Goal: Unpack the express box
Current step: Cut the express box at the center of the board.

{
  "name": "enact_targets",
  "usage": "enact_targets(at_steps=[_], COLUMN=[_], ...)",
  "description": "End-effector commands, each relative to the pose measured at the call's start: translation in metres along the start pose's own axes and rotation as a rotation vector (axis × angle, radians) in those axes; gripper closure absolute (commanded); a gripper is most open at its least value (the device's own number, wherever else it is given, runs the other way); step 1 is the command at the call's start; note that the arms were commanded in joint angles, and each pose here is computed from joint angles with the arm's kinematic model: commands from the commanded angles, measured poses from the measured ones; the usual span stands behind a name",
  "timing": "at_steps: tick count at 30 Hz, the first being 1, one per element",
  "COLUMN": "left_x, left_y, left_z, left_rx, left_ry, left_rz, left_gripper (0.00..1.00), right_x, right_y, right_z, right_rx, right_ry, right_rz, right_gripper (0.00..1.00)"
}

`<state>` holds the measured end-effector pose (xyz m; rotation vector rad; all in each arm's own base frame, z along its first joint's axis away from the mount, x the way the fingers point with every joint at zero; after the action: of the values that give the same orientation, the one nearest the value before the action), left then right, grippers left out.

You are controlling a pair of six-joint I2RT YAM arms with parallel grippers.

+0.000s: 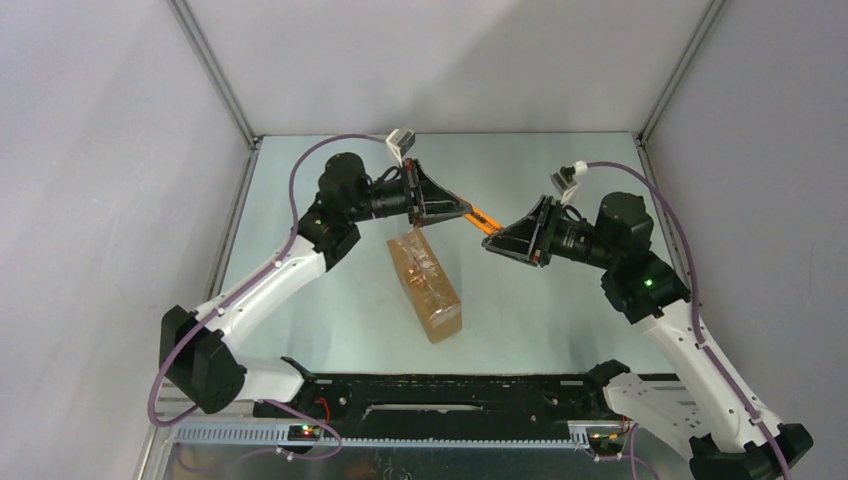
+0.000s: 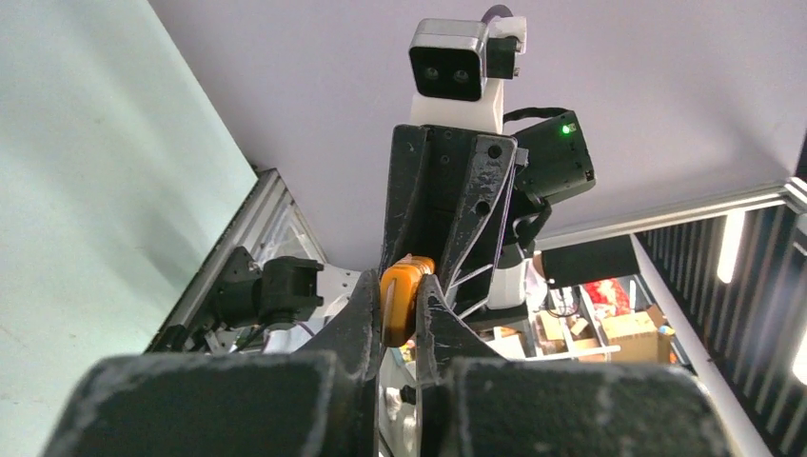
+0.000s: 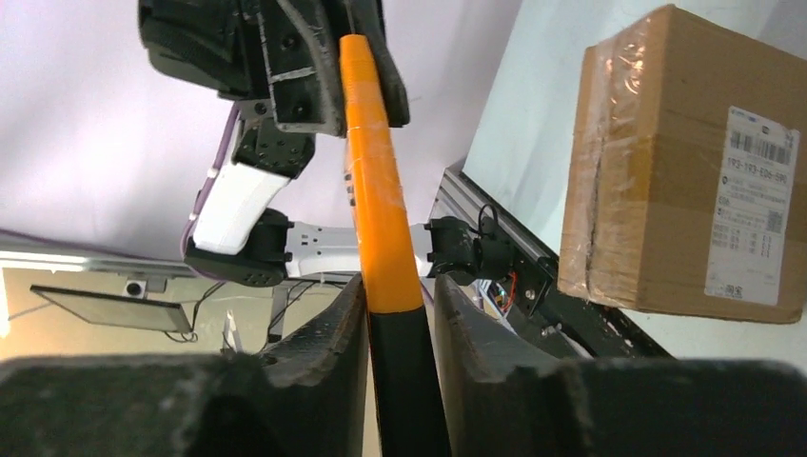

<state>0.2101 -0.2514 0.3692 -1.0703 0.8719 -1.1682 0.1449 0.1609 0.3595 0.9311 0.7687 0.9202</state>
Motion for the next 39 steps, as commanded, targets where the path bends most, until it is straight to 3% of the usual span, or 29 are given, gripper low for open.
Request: enact_targets(at_steps=[1,4,5,6,8,10,11,18,21,26,34,39], left_x=[0.009,0.008,0.006,0.005,-0.001,-0.01,-0.016,-0.075,-0.093,-0.089,-0.058,-0.045], left_y=[0.021,0.021,0.024,0.026,0.032,0.039,0.042,0.049,0.053,0.07,0.09,0.087], left_z=[-0.007,-0.007,-0.006,-0.006,-0.002,0.0,0.002,0.005,0.007,0.016,0.001,-0.008], left_rx=[0.049,0.07,0.072,0.08,0.099,0.112,0.117,0.117,0.122,0.072,0.007,-0.01], left_ry=[0.021,0.026,0.026,0.024,-0.021,-0.061,-0.09,-0.322,-0.42,-0.405,-0.274,-0.31], left_rz=[0.07,0.113,0.156,0.202,0.33,0.489,0.567,1.151,1.303,1.314,1.418,1.399], left_gripper=[1.0,1.0,0.98,0.84,0.41,0.11,0.03,0.0,0.0,0.0,0.11,0.01], right_x=[-0.001,-0.001,-0.001,-0.002,-0.007,-0.015,-0.019,-0.036,-0.046,-0.057,-0.074,-0.074], right_y=[0.028,0.025,0.024,0.022,0.018,0.01,0.004,-0.028,-0.04,-0.057,-0.074,-0.087], right_z=[0.005,0.003,0.002,0.001,0.0,-0.001,-0.003,-0.039,-0.062,-0.098,-0.122,-0.126], right_rx=[-0.056,-0.056,-0.058,-0.059,-0.062,-0.059,-0.047,0.022,0.065,0.152,0.172,0.178], right_ry=[-0.03,-0.019,-0.019,-0.027,-0.051,-0.082,-0.089,-0.065,-0.042,0.032,0.014,-0.005], right_rz=[0.158,0.151,0.144,0.129,0.089,0.033,0.006,-0.069,-0.082,-0.096,-0.187,-0.241], right_gripper=[0.79,1.0,1.0,1.0,1.0,1.0,1.0,1.0,1.0,1.0,1.0,1.0])
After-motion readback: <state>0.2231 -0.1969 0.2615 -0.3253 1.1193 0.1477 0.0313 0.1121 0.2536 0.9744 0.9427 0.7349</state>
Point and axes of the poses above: each gripper's point midway between its finger pads, its own x axis out along the fingers, its own y axis along the line the jaws close on, z = x × y, the point moved 9 cm from there along -x, back along the fingers, and after that the axes turned 3 degrees about -x, right-handed, at the moved point
